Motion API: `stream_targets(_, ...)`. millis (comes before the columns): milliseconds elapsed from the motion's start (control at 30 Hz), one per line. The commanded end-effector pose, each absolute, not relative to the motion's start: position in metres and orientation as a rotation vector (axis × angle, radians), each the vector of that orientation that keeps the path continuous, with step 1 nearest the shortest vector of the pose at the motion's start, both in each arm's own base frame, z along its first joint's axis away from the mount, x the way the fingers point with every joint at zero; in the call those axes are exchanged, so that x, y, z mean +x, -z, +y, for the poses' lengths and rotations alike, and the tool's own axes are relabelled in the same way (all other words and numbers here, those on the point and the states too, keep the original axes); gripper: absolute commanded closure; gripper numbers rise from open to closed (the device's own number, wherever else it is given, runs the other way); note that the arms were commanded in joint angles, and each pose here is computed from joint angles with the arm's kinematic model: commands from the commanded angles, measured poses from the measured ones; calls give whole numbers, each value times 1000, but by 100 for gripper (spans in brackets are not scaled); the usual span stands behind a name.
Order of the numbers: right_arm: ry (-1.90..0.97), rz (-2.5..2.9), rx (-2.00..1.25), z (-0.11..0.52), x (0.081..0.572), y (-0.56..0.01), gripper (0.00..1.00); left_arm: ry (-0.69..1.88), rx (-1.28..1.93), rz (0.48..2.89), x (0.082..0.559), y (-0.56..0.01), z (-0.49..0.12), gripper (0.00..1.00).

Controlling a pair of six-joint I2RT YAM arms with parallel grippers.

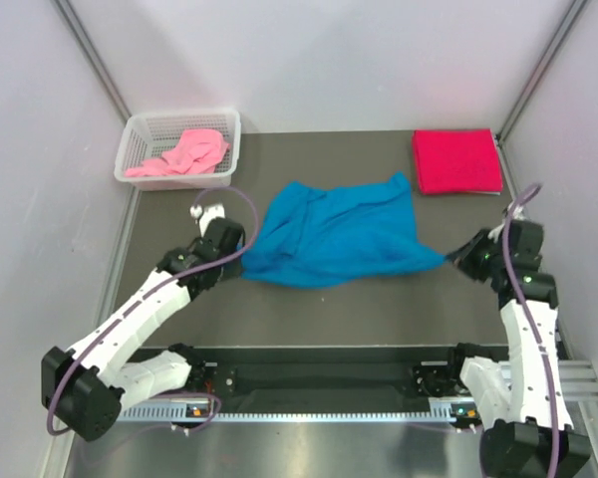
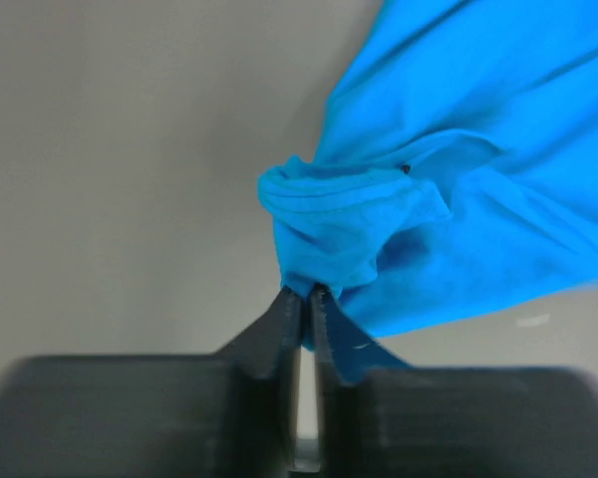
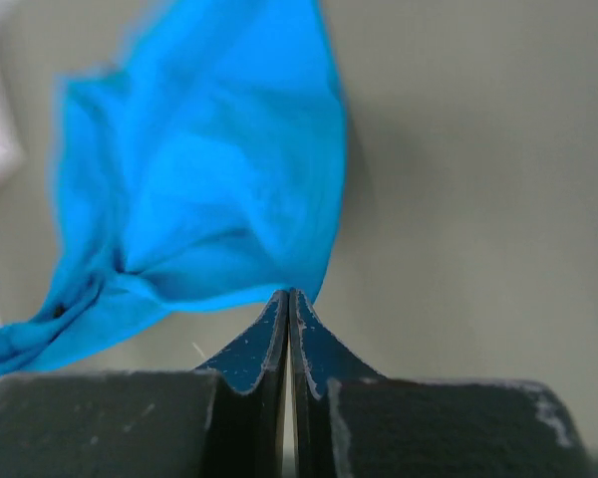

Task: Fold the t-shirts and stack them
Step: Flatten the tshirt out

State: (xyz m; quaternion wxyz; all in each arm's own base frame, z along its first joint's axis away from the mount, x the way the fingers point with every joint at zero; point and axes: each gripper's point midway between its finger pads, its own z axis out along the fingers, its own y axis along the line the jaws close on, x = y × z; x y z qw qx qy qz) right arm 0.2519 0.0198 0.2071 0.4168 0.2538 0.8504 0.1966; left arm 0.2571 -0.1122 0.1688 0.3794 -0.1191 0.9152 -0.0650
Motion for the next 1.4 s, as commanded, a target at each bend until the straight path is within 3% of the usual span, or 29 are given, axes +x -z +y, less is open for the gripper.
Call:
stream_targets(0, -525, 2266, 685, 31, 216, -153, 100, 132, -458, 2357, 240, -130, -96, 86)
stream_targets(67, -574, 2330, 719, 41, 199, -118, 100, 150, -441, 2419, 232, -115, -99, 69)
stream_targets(167, -587, 2341, 726, 44, 191, -112, 100, 123, -317, 2458, 241, -126, -105, 60)
stream_targets(333, -561, 2325, 692, 41, 191, -117, 100, 11, -46, 2569, 260, -137, -118, 61)
stream_targets(433, -590, 2309, 682, 44, 195, -119, 100, 187, 102, 2564, 270, -139, -155, 62)
stream_targets(500, -611, 2289, 682, 46, 198, -121, 100, 304, 161, 2524, 279, -138, -176, 60)
stream_targets(700, -624, 2252, 674, 46, 205, -125, 100, 322, 299, 2549, 303, -104, -199, 50)
stream_targets(1033, -642, 2242, 666, 47, 212, -120, 100, 354, 387, 2580, 343, -71, -235, 47)
stream_targets(1100, -644, 2240, 666, 47, 213, -121, 100, 332, 389, 2588, 348, -65, -235, 49)
stream_targets(1233, -642, 2237, 665, 46, 215, -122, 100, 292, 394, 2622, 350, -57, -233, 64)
stream_targets(1367, -644, 2232, 665, 46, 217, -124, 100, 228, 387, 2619, 354, -63, -225, 61)
